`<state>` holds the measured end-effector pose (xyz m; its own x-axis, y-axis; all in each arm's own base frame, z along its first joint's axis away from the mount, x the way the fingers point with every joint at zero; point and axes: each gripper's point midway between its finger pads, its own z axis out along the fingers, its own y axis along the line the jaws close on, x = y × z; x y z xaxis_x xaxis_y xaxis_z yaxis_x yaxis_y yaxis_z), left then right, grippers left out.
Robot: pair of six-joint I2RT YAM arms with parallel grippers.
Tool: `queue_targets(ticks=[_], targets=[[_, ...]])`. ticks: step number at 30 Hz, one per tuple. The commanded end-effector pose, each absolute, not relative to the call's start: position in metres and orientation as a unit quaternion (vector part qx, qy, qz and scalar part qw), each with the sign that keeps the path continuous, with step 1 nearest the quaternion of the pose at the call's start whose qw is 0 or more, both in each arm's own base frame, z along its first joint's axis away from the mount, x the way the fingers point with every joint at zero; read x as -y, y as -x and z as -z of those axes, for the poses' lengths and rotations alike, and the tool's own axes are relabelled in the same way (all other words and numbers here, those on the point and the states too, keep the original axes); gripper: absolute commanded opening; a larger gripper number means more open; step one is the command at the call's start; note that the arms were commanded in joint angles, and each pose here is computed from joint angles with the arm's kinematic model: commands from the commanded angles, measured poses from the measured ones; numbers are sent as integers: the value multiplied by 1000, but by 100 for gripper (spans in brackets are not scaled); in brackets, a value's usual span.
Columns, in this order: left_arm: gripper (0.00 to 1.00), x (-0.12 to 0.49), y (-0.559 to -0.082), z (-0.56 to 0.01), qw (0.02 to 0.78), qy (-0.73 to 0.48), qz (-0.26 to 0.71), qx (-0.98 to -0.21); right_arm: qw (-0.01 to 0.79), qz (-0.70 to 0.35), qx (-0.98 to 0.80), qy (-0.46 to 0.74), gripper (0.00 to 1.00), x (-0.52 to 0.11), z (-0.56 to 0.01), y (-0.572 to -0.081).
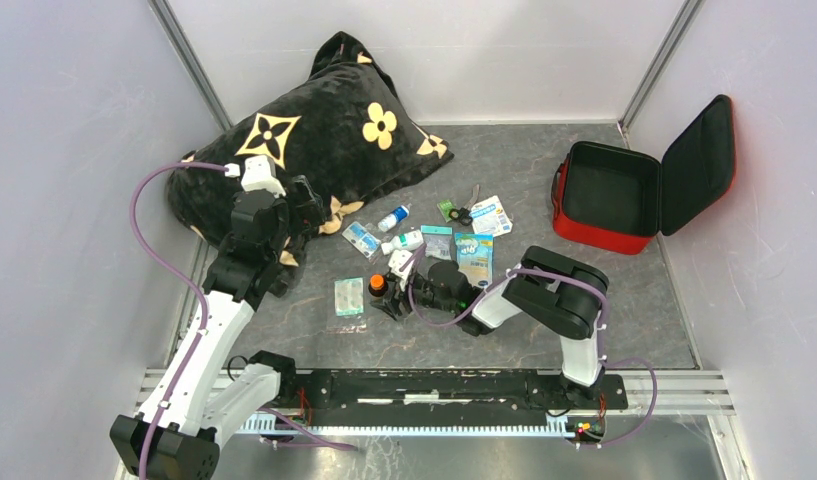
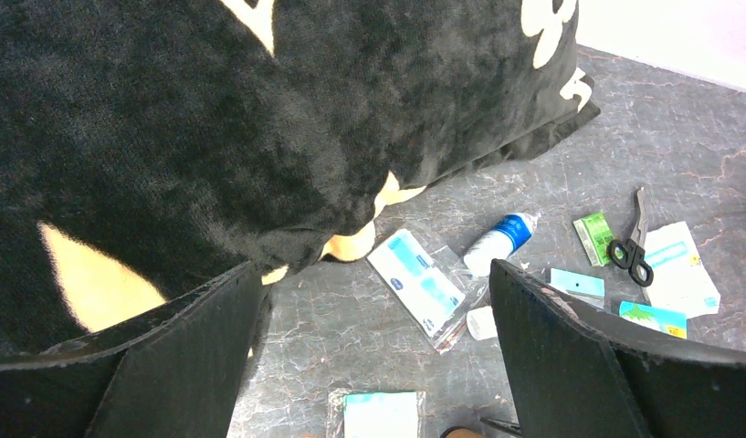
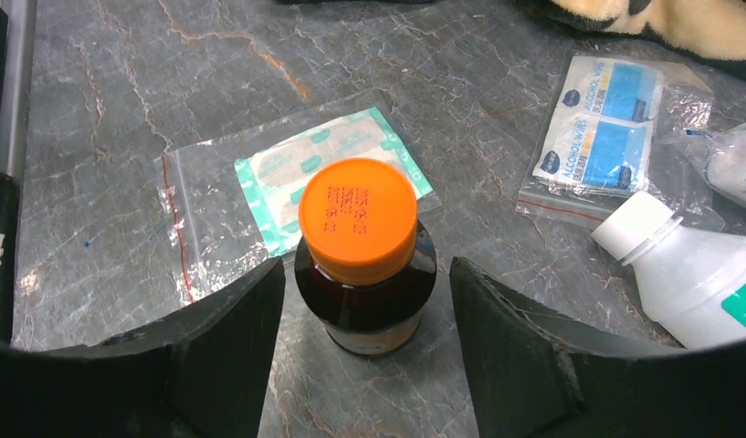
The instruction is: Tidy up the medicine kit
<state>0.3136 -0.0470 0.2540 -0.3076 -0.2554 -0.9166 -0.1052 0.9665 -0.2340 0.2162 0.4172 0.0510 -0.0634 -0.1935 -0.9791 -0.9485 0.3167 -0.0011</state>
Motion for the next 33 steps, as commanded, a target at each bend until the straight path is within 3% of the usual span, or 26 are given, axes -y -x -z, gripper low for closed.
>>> queue_targets(ticks=[1,11,21,29,33], targets=[[100,48,-317,-266,594,95,65,-796,539,-392,-612,427,70,-431,-73,-223],[100,48,-315,-267,596,94,66,-795,544,-383,-620,417,45,-427,-80,-227],[100,50,-315,-267,595,93,70,-795,565,-292,-675,374,38,-389,-142,-271],[100,57,-313,-271,598,85,83,-792,606,-103,-761,208,33,-243,-219,-369],[100,66,-312,-272,598,75,90,-793,587,-1,-800,126,33,-154,-235,-406]])
